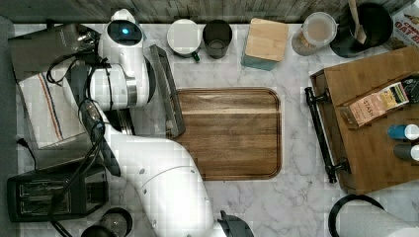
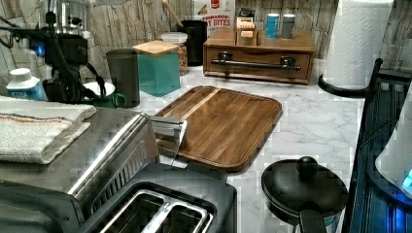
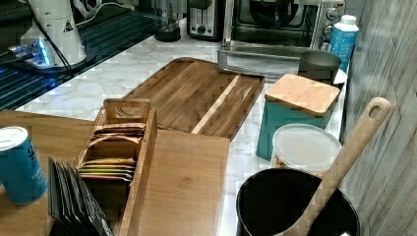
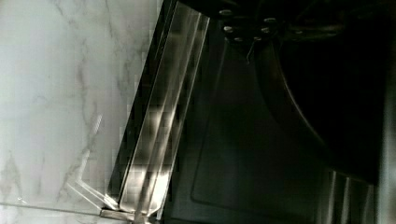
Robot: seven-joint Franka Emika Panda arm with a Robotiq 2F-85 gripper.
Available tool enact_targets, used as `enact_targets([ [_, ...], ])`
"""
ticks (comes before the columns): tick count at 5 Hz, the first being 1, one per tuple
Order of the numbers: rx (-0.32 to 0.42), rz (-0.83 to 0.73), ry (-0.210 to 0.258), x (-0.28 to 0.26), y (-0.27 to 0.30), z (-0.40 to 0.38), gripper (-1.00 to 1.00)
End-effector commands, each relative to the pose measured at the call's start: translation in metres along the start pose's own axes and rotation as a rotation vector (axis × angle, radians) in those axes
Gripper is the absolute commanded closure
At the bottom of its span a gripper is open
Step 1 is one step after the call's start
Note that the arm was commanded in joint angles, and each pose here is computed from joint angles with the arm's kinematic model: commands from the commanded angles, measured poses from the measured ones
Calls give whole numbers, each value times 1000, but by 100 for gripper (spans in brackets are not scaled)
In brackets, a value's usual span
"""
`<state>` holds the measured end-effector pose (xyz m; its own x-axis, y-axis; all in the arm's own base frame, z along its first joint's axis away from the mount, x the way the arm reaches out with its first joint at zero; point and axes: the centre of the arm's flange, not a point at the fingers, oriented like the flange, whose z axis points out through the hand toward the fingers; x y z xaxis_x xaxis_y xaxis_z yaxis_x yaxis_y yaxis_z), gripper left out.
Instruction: Put the bowl in the oven.
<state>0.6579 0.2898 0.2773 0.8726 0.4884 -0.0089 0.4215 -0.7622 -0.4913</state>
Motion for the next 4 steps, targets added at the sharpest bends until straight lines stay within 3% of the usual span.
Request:
enact_targets([
  [1,210,104,67,21,33,-26,-100],
  [4,212,245,214,-48,93,-101,-100],
])
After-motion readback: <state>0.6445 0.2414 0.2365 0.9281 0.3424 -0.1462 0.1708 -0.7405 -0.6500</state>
